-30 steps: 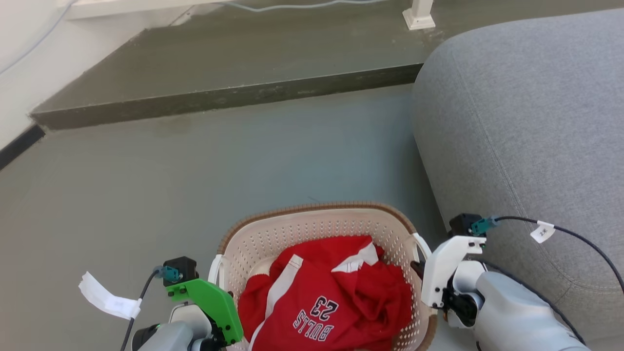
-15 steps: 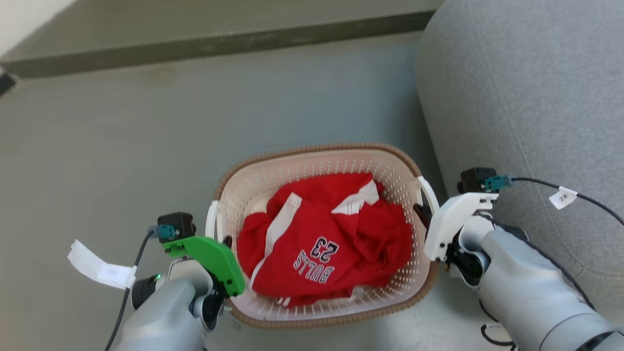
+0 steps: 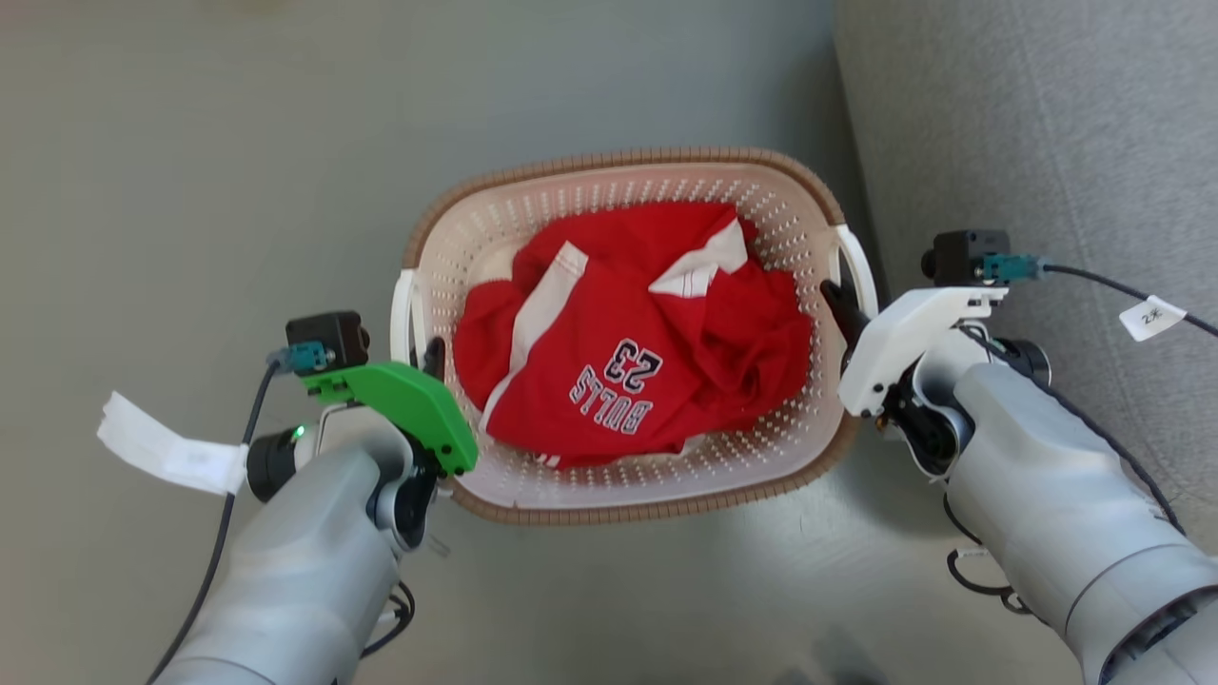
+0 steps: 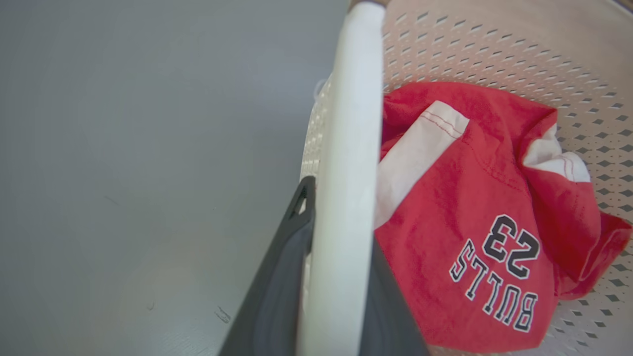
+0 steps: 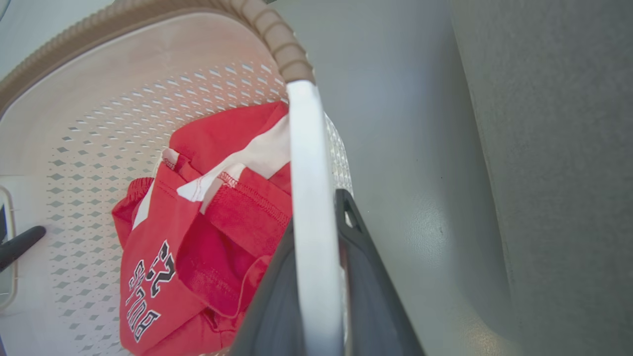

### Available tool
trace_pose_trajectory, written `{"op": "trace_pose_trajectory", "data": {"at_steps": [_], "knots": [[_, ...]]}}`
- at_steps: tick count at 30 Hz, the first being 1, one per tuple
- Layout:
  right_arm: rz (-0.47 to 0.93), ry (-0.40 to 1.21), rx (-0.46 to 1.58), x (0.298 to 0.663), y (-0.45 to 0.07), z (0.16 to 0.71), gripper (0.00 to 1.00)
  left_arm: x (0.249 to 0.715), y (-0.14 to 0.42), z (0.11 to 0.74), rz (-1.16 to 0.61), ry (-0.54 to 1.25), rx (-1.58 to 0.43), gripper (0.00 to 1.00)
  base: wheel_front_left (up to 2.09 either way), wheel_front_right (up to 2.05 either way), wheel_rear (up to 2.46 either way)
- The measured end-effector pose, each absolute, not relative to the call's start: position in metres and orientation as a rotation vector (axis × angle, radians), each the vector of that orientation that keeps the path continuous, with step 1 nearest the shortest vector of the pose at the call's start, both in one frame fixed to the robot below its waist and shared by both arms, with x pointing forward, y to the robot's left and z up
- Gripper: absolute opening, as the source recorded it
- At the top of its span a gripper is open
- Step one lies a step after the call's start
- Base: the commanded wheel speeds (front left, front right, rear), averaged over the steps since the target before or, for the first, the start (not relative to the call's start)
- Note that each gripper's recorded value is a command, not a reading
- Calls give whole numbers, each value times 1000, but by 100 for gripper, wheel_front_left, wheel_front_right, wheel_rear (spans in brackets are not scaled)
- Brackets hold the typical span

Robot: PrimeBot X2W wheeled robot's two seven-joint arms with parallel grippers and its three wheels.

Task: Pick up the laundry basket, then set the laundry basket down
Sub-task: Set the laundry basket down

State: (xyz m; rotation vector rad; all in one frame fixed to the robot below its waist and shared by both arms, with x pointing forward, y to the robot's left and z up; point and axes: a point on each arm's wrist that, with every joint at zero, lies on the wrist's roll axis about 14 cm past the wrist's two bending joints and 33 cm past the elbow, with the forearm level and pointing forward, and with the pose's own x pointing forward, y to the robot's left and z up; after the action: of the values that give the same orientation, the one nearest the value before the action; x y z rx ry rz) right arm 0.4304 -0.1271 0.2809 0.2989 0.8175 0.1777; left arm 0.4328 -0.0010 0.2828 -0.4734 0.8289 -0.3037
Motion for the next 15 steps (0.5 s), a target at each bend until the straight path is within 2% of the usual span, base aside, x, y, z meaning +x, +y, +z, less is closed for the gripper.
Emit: {"op": "trace_pose_trajectory", "data": {"at_steps": [15], "knots": [[169,880,302,449,-129,225,0,456,-4,227,-279,888,-493,0,0,0,0]]}}
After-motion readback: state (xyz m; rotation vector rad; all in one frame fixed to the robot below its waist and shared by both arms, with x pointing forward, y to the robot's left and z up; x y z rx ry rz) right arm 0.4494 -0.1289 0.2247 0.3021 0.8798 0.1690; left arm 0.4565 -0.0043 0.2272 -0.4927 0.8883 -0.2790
